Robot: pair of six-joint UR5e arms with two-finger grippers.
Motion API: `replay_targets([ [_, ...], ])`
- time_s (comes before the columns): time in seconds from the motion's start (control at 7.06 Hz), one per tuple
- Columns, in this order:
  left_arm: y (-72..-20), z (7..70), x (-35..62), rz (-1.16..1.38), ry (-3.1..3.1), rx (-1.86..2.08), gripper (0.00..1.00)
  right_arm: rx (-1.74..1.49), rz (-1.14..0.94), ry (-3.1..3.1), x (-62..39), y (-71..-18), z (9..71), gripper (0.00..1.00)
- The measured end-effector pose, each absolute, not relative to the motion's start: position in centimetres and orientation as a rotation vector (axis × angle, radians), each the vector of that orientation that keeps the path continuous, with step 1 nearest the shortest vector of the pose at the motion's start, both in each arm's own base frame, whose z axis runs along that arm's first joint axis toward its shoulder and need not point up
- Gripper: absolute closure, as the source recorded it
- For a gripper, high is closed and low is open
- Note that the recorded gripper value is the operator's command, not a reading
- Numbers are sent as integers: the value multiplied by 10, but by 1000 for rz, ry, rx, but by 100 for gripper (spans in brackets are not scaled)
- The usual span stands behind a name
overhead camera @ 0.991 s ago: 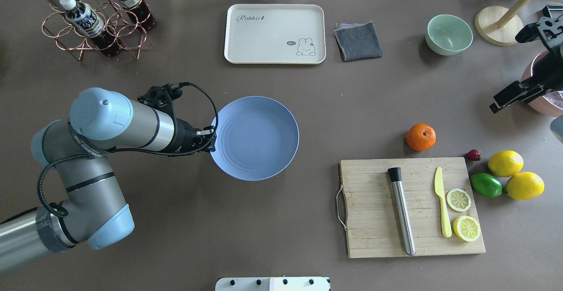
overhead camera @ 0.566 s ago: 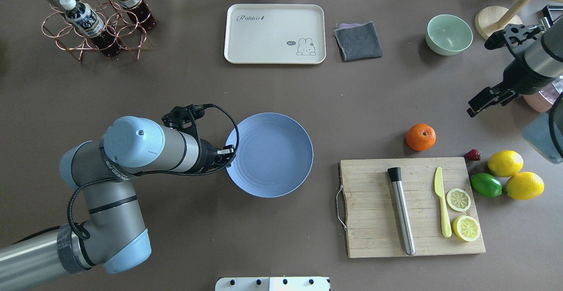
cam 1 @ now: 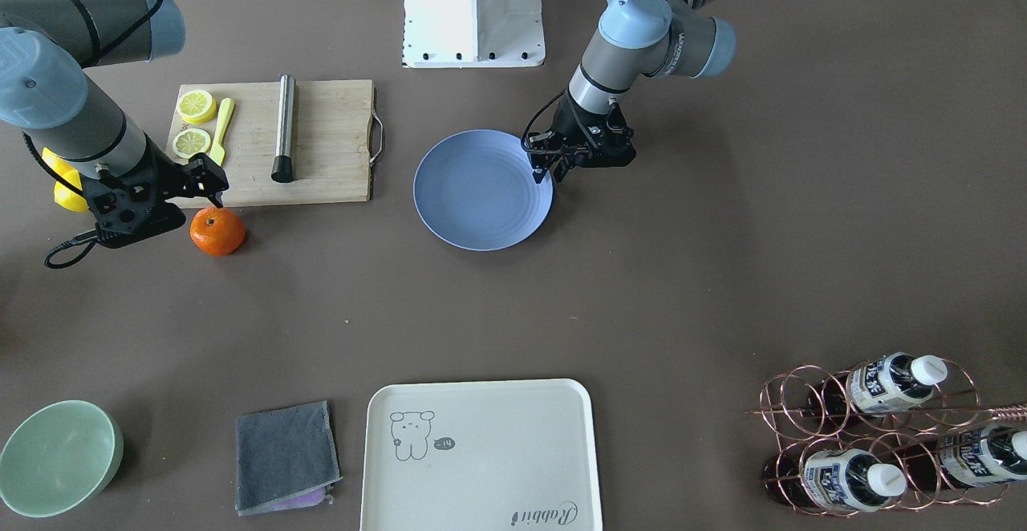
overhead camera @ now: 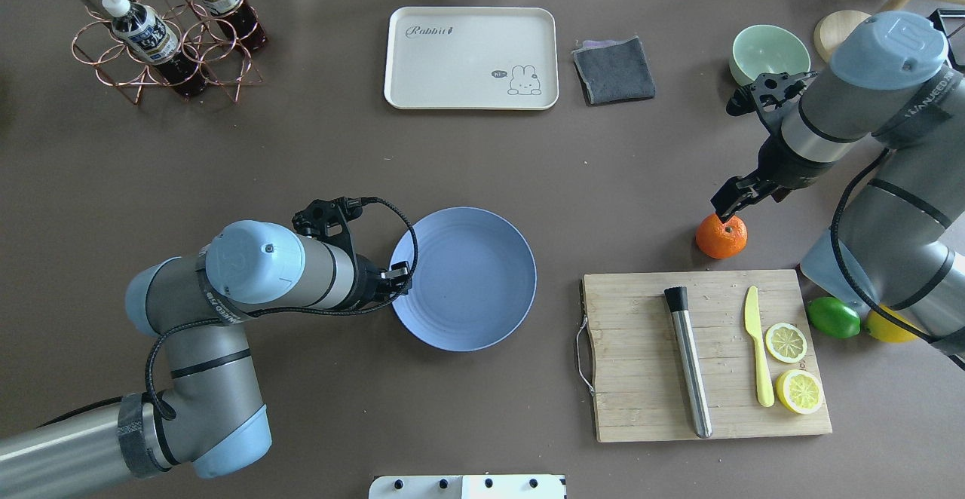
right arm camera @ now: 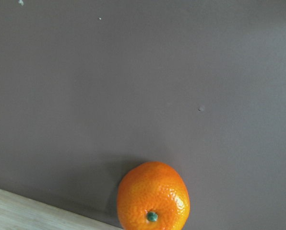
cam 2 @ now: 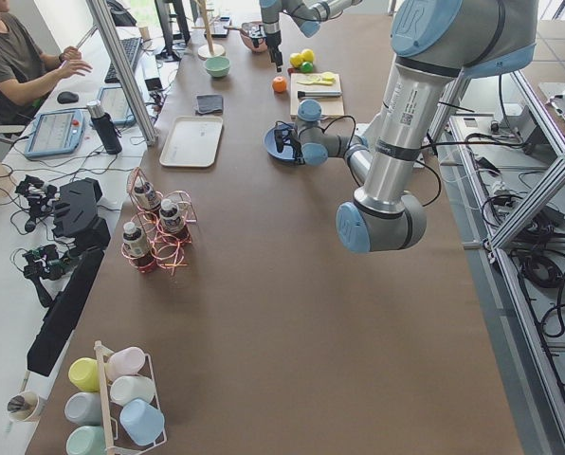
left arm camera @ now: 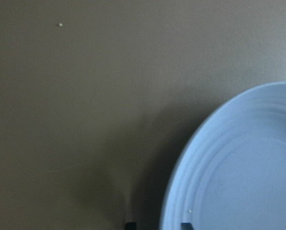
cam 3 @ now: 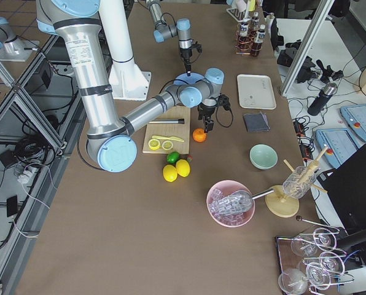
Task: Pick orange to plate
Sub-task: 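Lower the right gripper onto the orange and close it around the fruit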
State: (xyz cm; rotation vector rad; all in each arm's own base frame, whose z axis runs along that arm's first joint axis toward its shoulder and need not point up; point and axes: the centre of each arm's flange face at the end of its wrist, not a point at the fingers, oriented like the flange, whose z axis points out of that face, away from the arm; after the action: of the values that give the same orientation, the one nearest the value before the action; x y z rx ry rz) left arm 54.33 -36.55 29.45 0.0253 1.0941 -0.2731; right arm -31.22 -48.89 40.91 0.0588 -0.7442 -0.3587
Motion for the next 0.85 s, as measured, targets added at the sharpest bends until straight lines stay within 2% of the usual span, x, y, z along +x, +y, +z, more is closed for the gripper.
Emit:
replay_targets([
  [0.57,-375,295,536,-293,1089,34,4,39,-272,-777,-340,-506,458,7],
  [0.85,-377,297,534,-297,1086,34,4,25,-236,-802,-345,-505,461,7],
])
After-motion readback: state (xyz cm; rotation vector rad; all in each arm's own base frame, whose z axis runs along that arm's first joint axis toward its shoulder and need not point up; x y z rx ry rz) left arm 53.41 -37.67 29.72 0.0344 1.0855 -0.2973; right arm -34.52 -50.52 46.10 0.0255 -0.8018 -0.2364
